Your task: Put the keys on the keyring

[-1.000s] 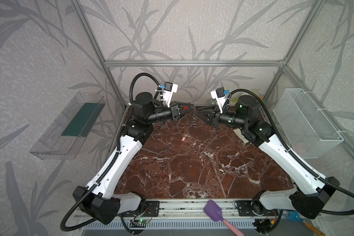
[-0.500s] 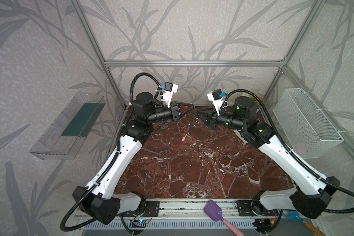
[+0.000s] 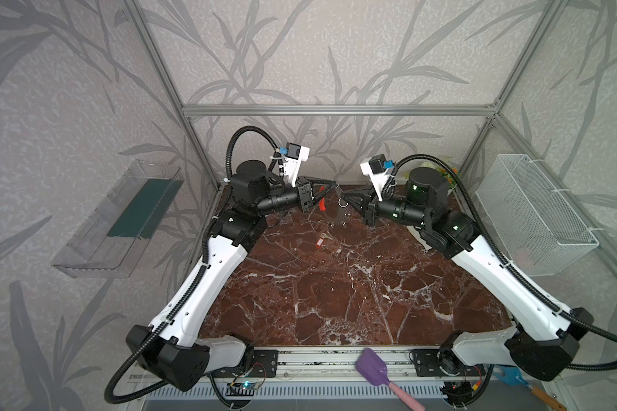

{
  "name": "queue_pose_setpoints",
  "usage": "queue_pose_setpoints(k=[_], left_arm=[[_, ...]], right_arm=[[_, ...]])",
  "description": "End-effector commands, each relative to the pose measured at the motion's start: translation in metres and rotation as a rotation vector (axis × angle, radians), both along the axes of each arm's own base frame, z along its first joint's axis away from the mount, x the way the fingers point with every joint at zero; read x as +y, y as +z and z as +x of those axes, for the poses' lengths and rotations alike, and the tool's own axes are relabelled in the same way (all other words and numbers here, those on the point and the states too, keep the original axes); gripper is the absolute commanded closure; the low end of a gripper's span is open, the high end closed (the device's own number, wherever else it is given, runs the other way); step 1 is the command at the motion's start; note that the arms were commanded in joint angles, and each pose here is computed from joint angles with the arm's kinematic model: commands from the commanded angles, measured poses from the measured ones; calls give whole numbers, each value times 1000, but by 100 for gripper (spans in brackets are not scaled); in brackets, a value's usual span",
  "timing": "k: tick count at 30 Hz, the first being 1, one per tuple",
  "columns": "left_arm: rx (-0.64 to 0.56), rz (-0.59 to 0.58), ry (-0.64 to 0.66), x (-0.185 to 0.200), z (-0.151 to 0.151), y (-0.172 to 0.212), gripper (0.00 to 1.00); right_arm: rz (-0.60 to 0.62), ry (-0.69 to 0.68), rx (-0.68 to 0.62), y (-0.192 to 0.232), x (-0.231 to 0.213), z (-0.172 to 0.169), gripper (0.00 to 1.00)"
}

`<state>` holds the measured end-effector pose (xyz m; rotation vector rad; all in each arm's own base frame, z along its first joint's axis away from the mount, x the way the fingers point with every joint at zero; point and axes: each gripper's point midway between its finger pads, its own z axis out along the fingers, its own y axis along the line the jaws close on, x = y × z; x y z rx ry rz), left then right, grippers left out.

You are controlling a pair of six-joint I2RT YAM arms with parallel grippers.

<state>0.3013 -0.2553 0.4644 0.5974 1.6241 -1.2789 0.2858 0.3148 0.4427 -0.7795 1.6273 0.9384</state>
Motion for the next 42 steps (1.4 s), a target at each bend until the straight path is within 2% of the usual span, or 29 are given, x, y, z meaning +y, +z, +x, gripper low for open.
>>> queue_pose_setpoints(k=[1,10,19,21,25,32,38,42], left_arm=[[-70,-2,21,4,-4,17,100],[-95,73,125,7,8,5,100],[-129,35,167,10,11,13,100],[-127,15,154,8,10,14,100],[-134,-36,126,6,5,20,100],[-150,-105,99,4,2,29,100],[-155,-166,55,0,-1,38,100],[-152,-196,30,-2,-1,43,100]], right_arm=[[22,-5,-38,20,-2,-3,100],[21,31,-15,26,7,-10,100],[3,85,12,15,24,-20,99],[8,94,12,16,24,-21,87],[16,60,5,20,18,-16,71],[158,46,24,46,-11,-5,68],[338,62,102,64,-32,18,68],[374,112,104,71,-28,20,68]])
